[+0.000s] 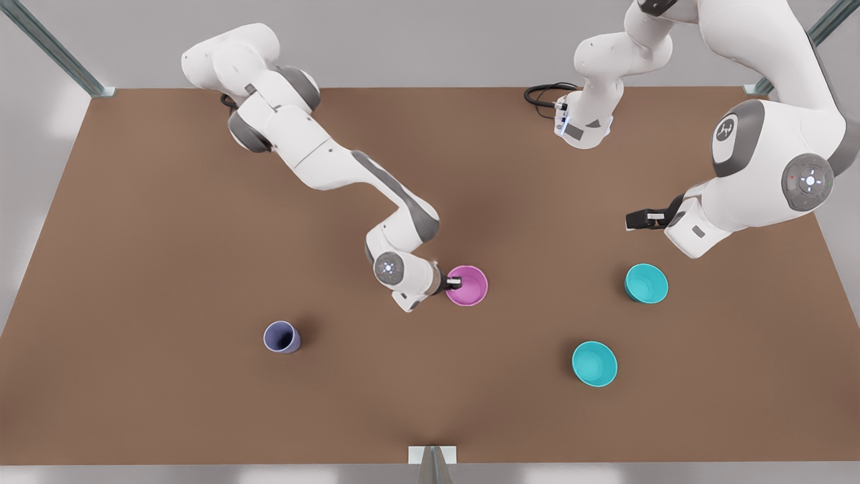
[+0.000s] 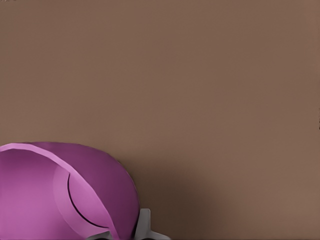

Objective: Stack the blue bowl on the pink bowl

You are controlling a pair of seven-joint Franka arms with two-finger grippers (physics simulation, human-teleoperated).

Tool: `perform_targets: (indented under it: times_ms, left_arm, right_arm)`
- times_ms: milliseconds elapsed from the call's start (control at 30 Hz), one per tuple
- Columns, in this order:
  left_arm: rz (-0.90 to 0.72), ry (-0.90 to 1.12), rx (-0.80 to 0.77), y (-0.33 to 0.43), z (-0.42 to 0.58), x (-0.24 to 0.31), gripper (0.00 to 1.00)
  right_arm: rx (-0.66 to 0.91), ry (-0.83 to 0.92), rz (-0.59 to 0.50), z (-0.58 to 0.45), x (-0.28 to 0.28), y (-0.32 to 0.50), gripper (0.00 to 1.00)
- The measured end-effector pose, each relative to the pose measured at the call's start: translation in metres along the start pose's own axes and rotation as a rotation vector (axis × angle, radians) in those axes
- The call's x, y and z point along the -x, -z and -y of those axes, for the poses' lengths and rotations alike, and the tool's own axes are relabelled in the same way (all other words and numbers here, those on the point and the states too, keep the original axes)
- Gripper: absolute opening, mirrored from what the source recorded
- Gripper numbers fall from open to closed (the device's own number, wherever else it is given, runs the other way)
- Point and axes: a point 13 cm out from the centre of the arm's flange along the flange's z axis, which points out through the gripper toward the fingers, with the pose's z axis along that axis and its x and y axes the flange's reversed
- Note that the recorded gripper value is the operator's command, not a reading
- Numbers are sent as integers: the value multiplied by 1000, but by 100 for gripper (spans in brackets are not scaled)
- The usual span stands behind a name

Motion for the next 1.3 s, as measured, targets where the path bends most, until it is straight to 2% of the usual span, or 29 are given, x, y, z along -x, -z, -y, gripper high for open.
perform_targets:
  times_ms: [67,100,133,300,400,467,533,600,700,800,900,1033,1200,1233,1267,1300]
  left_arm:
    - [-1,0,0,0,0,0,100]
    - [-2,1,0,0,0,-1,100]
    - [-2,0,0,0,0,-1,100]
    - [-2,1,1,0,0,-1,100]
    - [-11,9,-6,-3,-4,0,100]
    - [-34,35,-19,-17,-19,11,100]
    - [-63,95,-48,-42,-56,34,100]
    - [-98,181,-82,-89,-114,63,100]
    - [-155,286,-99,-192,-181,72,100]
    - [-109,303,-133,-260,-212,98,100]
    - [-22,299,-160,-277,-239,119,100]
    - [11,251,-167,-306,-250,126,100]
    - [1,168,-167,-334,-249,114,100]
    - [-1,151,-166,-337,-248,112,97]
    - [0,133,-165,-339,-246,112,84]
    - [3,117,-164,-339,-245,112,67]
  right_arm:
    - [-2,-79,7,6,3,-11,21]
    - [0,-114,12,7,4,-13,72]
    - [3,-147,17,6,6,-13,100]
    - [47,-276,48,-17,10,18,100]
    - [35,-351,51,-11,24,100,100]
    - [-22,-460,20,71,66,168,100]
    - [-116,-576,6,221,116,239,100]
    - [-197,-599,42,326,129,340,100]
    - [-315,-472,163,335,78,509,100]
    - [-428,-364,232,311,1,612,100]
    - [-477,-285,208,307,-54,647,100]
    - [-498,-219,109,326,-70,639,100]
    - [-511,-125,38,329,-78,633,100]
    - [-512,-109,29,330,-80,633,100]
    - [-513,-94,22,330,-82,633,100]
    - [-514,-79,14,330,-82,632,100]
